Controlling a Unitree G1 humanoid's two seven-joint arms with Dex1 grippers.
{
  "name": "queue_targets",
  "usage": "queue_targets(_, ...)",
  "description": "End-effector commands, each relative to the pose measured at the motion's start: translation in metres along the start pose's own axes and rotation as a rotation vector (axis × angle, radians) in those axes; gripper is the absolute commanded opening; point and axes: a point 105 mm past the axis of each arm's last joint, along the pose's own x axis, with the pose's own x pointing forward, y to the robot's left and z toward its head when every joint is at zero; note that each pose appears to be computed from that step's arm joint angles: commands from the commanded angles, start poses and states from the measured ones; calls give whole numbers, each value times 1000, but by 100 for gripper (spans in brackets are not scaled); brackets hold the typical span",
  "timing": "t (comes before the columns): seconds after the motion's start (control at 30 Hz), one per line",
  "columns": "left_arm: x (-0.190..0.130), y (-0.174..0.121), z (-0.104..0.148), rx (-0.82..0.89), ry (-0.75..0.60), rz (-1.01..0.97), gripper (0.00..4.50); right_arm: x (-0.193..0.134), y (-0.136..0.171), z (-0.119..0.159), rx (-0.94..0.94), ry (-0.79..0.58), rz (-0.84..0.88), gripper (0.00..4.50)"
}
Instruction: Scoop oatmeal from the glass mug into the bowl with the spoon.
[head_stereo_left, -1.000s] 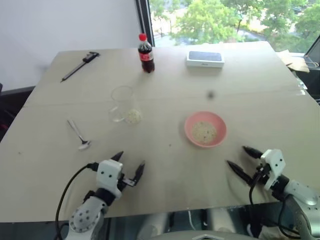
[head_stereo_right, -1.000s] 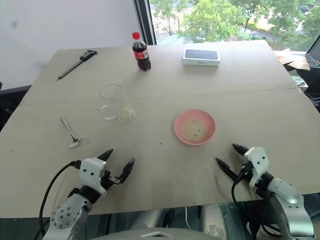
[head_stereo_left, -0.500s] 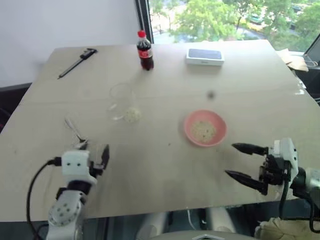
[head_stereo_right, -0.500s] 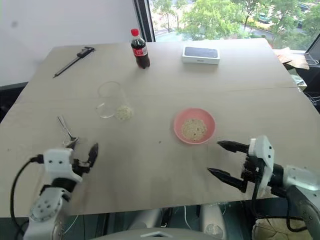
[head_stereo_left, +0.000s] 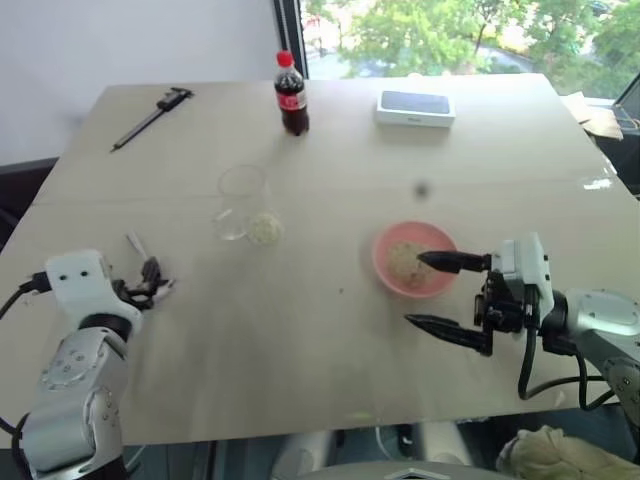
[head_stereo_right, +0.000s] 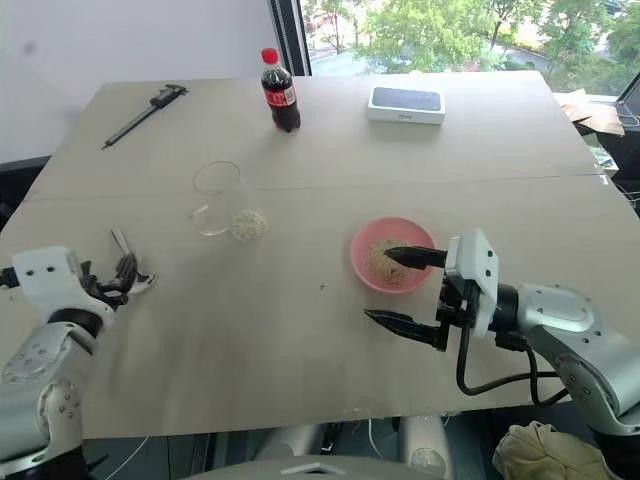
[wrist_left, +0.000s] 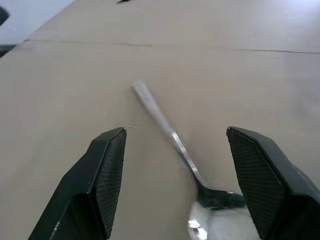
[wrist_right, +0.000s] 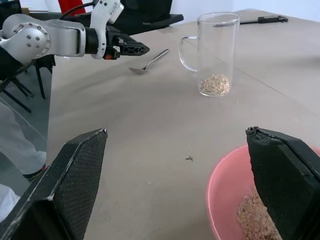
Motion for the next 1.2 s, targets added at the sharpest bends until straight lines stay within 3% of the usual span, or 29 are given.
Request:
queue_targets(0.03, 8, 9, 2, -39, 51, 2, 333, 5, 1, 12, -42, -30, 15, 450)
queue_targets(0.33, 38, 2, 6, -27, 122, -64, 333, 10, 3, 17, -58, -45, 10, 450)
queue_targets(0.53, 37, -9, -8, 24, 217, -101, 333, 10, 3, 17, -61, -47, -3, 450)
queue_targets(0.8, 31, 0, -33, -14, 313, 2, 333, 12, 2, 16, -68, -41, -3, 450)
queue_targets(1.03, 26, 13, -47, -139, 326, 106, 22, 13, 0, 16, -72, -40, -6, 450)
queue_targets(1.2, 22, 23, -57, -174, 302, 152, 22, 13, -1, 16, -75, -42, -6, 450)
